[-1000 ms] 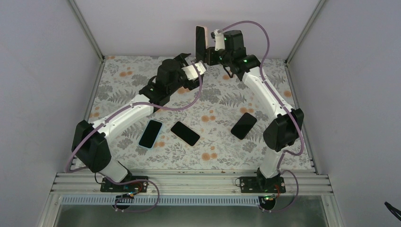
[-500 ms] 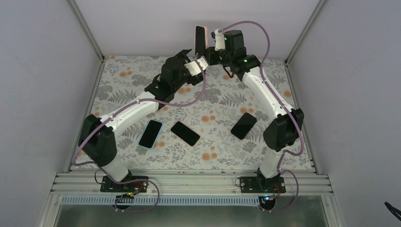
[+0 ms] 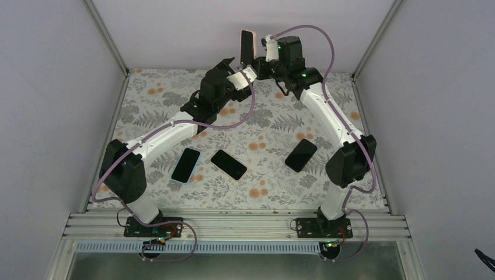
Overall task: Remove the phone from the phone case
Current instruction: Remove the phone case from the phone.
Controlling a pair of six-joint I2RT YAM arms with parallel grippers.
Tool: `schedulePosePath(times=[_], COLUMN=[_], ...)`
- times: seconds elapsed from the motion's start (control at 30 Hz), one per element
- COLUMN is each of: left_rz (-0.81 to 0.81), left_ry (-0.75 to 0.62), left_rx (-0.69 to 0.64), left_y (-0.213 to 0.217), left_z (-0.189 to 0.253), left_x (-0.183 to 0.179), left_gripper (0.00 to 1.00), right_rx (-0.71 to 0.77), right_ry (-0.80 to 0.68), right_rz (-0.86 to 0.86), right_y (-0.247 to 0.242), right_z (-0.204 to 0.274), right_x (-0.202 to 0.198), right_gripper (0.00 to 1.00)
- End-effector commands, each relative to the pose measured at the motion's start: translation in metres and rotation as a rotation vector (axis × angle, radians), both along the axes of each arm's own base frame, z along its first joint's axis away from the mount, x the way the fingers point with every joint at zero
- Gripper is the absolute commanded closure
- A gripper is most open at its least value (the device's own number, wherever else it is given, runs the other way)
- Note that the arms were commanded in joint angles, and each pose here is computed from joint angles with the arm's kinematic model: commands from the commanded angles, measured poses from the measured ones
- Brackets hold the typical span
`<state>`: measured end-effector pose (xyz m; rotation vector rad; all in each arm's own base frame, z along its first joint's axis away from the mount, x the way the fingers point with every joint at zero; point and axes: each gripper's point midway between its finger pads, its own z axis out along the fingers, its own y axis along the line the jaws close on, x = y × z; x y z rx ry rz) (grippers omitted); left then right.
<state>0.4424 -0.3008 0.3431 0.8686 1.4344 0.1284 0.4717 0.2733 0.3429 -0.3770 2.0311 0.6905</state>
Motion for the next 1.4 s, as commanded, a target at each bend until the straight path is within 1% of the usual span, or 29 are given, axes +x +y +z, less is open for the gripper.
schedulePosePath(times=[0.0,0.1,0.2,0.27,0.33,0.5,0.63,0.67,0.8,0.83,0.93,1.0,1.17,1.27,1.37], left_rz=[0.087,0.158,0.181,0.169,0.193,0.249,0.376,0.458,0.598,0.620,0.629,0.626,0.555,0.490,0.464], left_ry=[-0.085,-0.129,-0.192,-0.194,-0.196,-0.243,-0.348,-0.379,-0.478,-0.499,-0.496,-0.475,-0.379,-0.344,-0.323], left_rx=[-0.071,-0.099,-0.143,-0.133,-0.129,-0.162,-0.175,-0.185,-0.197,-0.214,-0.233,-0.262,-0.298,-0.313,-0.325], left_y=[0.011,0.021,0.026,0.019,0.017,0.024,0.039,0.051,0.075,0.081,0.086,0.087,0.072,0.061,0.052], left_z=[0.024,0.028,0.039,0.038,0.036,0.037,0.048,0.053,0.067,0.071,0.067,0.062,0.048,0.045,0.049], left_x=[0.006,0.011,0.007,0.007,0.010,0.009,0.007,0.007,0.005,0.003,0.002,0.002,0.009,0.009,0.012], left_gripper=[0.03,0.03,0.03,0.03,0.03,0.03,0.04,0.04,0.08,0.11,0.19,0.24,0.29,0.36,0.42], right_rx=[0.102,0.119,0.131,0.134,0.137,0.156,0.173,0.176,0.176,0.180,0.190,0.208,0.231,0.233,0.233], right_ry=[-0.120,-0.105,-0.082,-0.078,-0.078,-0.071,-0.045,-0.042,-0.036,-0.036,-0.026,-0.047,-0.052,-0.052,-0.038], right_rz=[0.036,0.070,0.090,0.091,0.093,0.114,0.134,0.140,0.142,0.144,0.160,0.183,0.246,0.264,0.281], right_y=[0.004,0.009,0.012,0.012,0.012,0.012,0.015,0.016,0.012,0.010,0.008,0.005,0.007,0.007,0.009], right_z=[0.055,0.053,0.047,0.046,0.047,0.050,0.045,0.046,0.044,0.045,0.042,0.057,0.065,0.065,0.059], right_x=[-0.012,-0.017,-0.021,-0.022,-0.023,-0.031,-0.036,-0.037,-0.042,-0.044,-0.048,-0.059,-0.074,-0.079,-0.082], right_gripper=[0.97,0.97,0.97,0.97,0.97,0.97,0.97,0.97,0.97,0.97,0.97,0.97,0.97,0.97,0.97])
